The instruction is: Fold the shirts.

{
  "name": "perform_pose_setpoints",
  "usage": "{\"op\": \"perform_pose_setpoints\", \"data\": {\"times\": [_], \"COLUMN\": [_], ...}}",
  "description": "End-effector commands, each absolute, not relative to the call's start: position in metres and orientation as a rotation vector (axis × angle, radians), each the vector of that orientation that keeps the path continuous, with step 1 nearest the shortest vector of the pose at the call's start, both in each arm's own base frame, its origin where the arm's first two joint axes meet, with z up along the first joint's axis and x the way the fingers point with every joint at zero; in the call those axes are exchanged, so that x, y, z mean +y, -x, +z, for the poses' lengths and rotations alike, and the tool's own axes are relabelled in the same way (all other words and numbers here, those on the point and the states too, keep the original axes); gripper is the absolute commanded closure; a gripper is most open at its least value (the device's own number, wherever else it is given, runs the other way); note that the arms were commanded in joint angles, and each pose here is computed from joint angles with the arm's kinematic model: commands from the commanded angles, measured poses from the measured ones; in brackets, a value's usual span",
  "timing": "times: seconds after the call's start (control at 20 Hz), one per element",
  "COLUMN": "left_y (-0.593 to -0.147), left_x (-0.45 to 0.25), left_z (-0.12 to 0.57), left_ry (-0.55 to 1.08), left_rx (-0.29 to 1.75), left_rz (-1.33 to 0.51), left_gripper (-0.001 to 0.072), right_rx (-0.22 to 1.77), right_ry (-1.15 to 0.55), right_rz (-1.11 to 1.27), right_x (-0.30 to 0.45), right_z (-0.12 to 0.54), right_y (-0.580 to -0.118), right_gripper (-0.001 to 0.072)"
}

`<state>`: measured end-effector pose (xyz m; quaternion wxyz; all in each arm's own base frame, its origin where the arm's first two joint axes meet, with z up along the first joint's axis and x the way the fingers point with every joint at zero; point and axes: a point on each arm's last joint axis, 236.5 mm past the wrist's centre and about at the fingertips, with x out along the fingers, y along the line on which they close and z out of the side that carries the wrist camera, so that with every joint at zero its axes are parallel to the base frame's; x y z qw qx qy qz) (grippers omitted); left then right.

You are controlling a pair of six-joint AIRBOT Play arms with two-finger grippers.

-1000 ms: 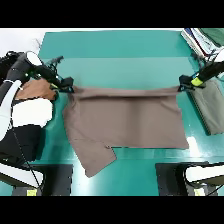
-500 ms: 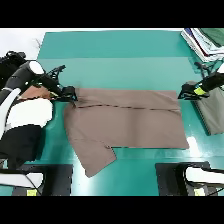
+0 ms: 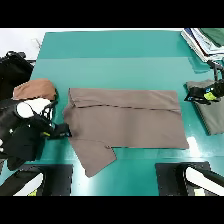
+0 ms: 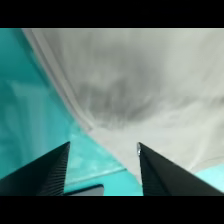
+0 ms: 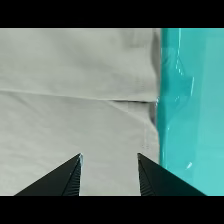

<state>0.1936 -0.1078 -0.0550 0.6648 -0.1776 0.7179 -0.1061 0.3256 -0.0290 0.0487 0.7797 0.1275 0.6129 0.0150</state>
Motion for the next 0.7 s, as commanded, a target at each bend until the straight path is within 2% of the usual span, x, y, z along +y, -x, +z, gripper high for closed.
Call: {"op": "perform_pose_setpoints", "data": {"times": [0.0,0.35,0.4,0.45,0.5,0.55,0.65], "left_y": [-0.166,-0.156,-0.159,-0.163,-0.168,-0.172,-0.177], "left_x": [-0.127,-0.141,-0.144,-0.148,-0.152,-0.153,-0.151], "left_z": [-0.075,-0.088,-0.086,-0.083,-0.081,-0.078,-0.069], "left_ry": [0.522,0.607,0.615,0.628,0.636,0.639,0.599], "left_rx": [1.644,1.637,1.626,1.603,1.576,1.563,1.552], "left_rz": [-0.275,-0.305,-0.316,-0.341,-0.363,-0.371,-0.389], "left_gripper": [0.0216,0.0217,0.0285,0.0486,0.0657,0.0686,0.0688], "right_rx": [1.322,1.323,1.323,1.325,1.333,1.351,1.399], "right_ry": [-0.249,-0.256,-0.259,-0.259,-0.261,-0.269,-0.296], "right_rz": [0.064,0.06,0.058,0.058,0.057,0.051,0.017], "right_x": [-0.016,-0.014,-0.014,-0.014,-0.015,-0.018,-0.032], "right_z": [0.051,0.051,0.051,0.051,0.05,0.049,0.046], "right_y": [-0.325,-0.325,-0.325,-0.324,-0.322,-0.317,-0.304], "right_gripper": [0.0306,0.0306,0.0306,0.0306,0.0306,0.0306,0.0306]}}
